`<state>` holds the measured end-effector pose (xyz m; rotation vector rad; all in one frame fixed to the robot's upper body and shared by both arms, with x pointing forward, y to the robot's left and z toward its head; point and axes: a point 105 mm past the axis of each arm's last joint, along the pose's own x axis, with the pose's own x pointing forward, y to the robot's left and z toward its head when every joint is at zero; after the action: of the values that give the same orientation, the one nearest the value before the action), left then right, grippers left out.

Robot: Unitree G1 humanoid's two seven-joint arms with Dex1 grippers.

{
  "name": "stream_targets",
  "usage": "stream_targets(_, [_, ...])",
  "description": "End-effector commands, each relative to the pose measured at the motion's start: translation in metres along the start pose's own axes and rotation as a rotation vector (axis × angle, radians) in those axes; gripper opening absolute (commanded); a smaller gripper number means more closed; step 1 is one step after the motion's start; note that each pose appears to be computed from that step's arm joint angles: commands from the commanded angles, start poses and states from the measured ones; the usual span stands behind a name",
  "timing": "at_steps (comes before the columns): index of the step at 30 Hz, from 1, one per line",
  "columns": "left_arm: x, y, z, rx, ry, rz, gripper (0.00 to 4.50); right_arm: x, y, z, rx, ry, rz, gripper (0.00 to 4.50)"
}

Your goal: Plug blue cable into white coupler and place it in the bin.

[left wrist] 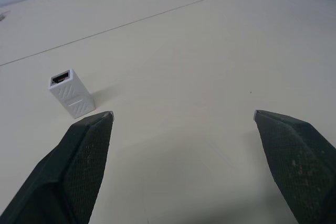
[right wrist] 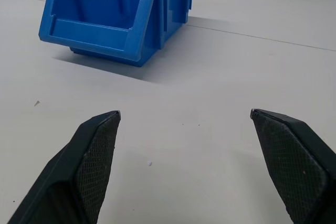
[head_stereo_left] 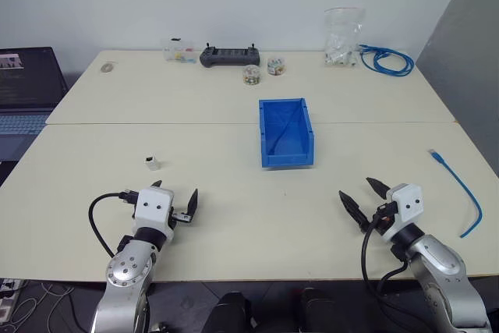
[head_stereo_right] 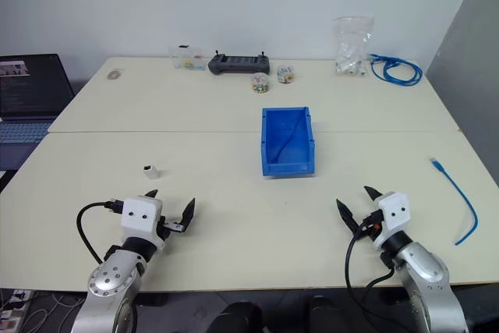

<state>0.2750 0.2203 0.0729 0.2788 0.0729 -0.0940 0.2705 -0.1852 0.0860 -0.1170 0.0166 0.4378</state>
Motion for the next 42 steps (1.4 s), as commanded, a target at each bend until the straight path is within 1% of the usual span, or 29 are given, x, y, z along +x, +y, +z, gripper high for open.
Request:
stream_targets(1, [-0.001, -0.001, 0.015, 0.022, -0.063, -0.004, 4.5, 0.0, -0.004, 0.012, -0.032, -0.04, -0.001, 4.22])
stream_targets(6, [-0.002, -0.001, 0.011, 0.048, -0.032, -0.002, 4.5, 0.001, -0.004, 0.012, -0.032, -0.038, 0.005, 4.22])
stream_targets(11, [-0.004, -0.005, 0.013, 0.044, -0.046, -0.036, 4.5, 0.002, -0.004, 0.012, -0.032, -0.039, 0.007, 4.22])
stream_targets(13, [-0.004, -0.007, 0.013, 0.028, -0.043, -0.061, 4.5, 0.002, -0.004, 0.012, -0.031, -0.039, 0.007, 4.22])
stream_targets(16, [-0.008, -0.014, 0.013, -0.055, -0.034, -0.149, 4.5, 0.002, -0.004, 0.012, -0.029, -0.039, 0.007, 4.22])
stream_targets(17, [-0.009, -0.018, 0.016, -0.075, -0.049, -0.194, 4.5, 0.002, -0.003, 0.012, -0.028, -0.038, 0.008, 4.22])
stream_targets(20, [-0.006, -0.026, 0.032, -0.067, -0.104, -0.314, 4.5, 0.0, -0.002, 0.013, -0.028, -0.041, 0.009, 4.22])
stream_targets(23, [0.001, -0.034, 0.053, -0.027, -0.163, -0.42, 4.5, -0.002, -0.005, 0.015, -0.027, -0.05, -0.013, 4.22])
stream_targets(25, [0.006, -0.046, 0.075, 0.009, -0.216, -0.543, 4.5, -0.004, -0.009, 0.018, -0.028, -0.059, -0.038, 4.22])
stream_targets(26, [0.01, -0.052, 0.089, 0.016, -0.243, -0.6, 4.5, -0.006, -0.016, 0.021, -0.018, -0.068, -0.073, 4.22])
stream_targets(28, [0.015, -0.063, 0.108, 0.016, -0.27, -0.692, 4.5, -0.009, -0.028, 0.026, -0.004, -0.081, -0.129, 4.22])
stream_targets(30, [0.018, -0.075, 0.121, 0.025, -0.274, -0.784, 4.5, -0.012, -0.036, 0.029, 0.003, -0.084, -0.167, 4.22])
stream_targets(33, [0.016, -0.108, 0.141, 0.018, -0.276, -1.001, 4.5, -0.021, -0.058, 0.032, 0.008, -0.072, -0.253, 4.22])
stream_targets(36, [0.013, -0.125, 0.147, 0.048, -0.267, -1.118, 4.5, -0.029, -0.079, 0.037, 0.001, -0.056, -0.316, 4.22])
stream_targets(39, [0.009, -0.142, 0.148, 0.108, -0.249, -1.234, 4.5, -0.044, -0.114, 0.035, -0.006, 0.031, -0.414, 4.22])
stream_targets(42, [0.012, -0.151, 0.144, 0.193, -0.232, -1.276, 4.5, -0.054, -0.143, 0.037, -0.008, 0.071, -0.476, 4.22])
